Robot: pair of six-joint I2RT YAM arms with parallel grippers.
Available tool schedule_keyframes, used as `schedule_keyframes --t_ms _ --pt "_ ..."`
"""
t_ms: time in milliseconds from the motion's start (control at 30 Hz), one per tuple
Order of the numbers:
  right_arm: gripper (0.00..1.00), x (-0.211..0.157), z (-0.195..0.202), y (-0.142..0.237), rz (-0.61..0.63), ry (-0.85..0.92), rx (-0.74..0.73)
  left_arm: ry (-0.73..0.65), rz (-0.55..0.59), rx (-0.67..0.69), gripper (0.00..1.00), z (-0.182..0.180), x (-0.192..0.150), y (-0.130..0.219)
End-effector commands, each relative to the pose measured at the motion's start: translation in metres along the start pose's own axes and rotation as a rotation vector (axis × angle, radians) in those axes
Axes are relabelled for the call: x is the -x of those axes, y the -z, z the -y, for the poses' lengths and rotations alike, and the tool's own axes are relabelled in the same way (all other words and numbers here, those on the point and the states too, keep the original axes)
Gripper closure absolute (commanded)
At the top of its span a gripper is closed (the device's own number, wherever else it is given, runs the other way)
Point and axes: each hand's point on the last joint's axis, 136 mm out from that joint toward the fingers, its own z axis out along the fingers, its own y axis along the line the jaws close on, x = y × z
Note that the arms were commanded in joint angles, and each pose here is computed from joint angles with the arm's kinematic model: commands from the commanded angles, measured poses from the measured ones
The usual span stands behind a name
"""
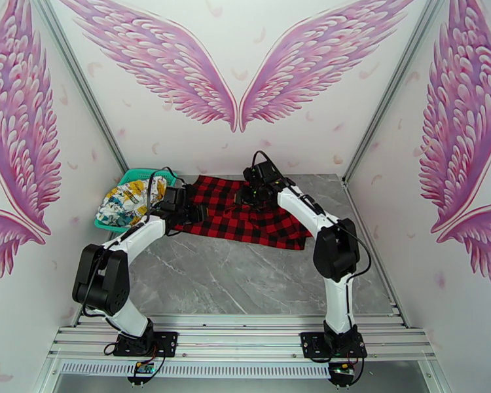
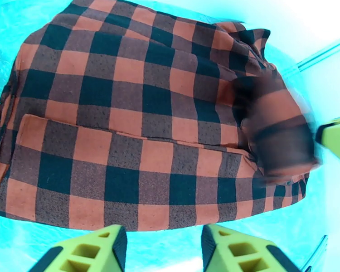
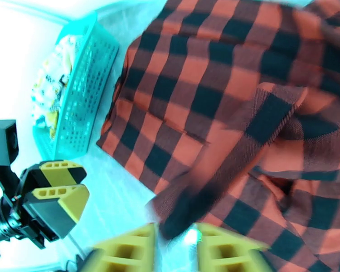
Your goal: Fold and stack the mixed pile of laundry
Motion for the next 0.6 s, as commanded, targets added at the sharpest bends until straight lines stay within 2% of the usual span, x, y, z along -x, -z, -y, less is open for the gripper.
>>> schedule_keyframes --t_ms 0,167,300,433,567 --pt "0.46 0.009 -0.015 -0.004 -0.007 -0.067 0.092 0.005 0.0 -0.061 0.49 0.009 0.001 -0.001" --pt "0.43 0.023 -0.001 0.023 0.048 -0.07 0.046 -0.115 -0.043 -0.071 0.46 0.025 -0.001 -0.024" --pt "0.43 0.023 0.028 0.063 0.108 -0.099 -0.003 -0.267 -0.11 -0.024 0.38 0.032 -0.012 -0.051" --pt "0.42 0.006 0.067 0.097 0.144 -0.128 -0.094 -0.242 -0.162 -0.015 0.32 0.026 -0.026 -0.073" --pt "0.42 -0.017 0.094 0.115 0.15 -0.164 -0.135 -0.29 -0.163 -0.018 0.3 0.028 -0.032 -0.094"
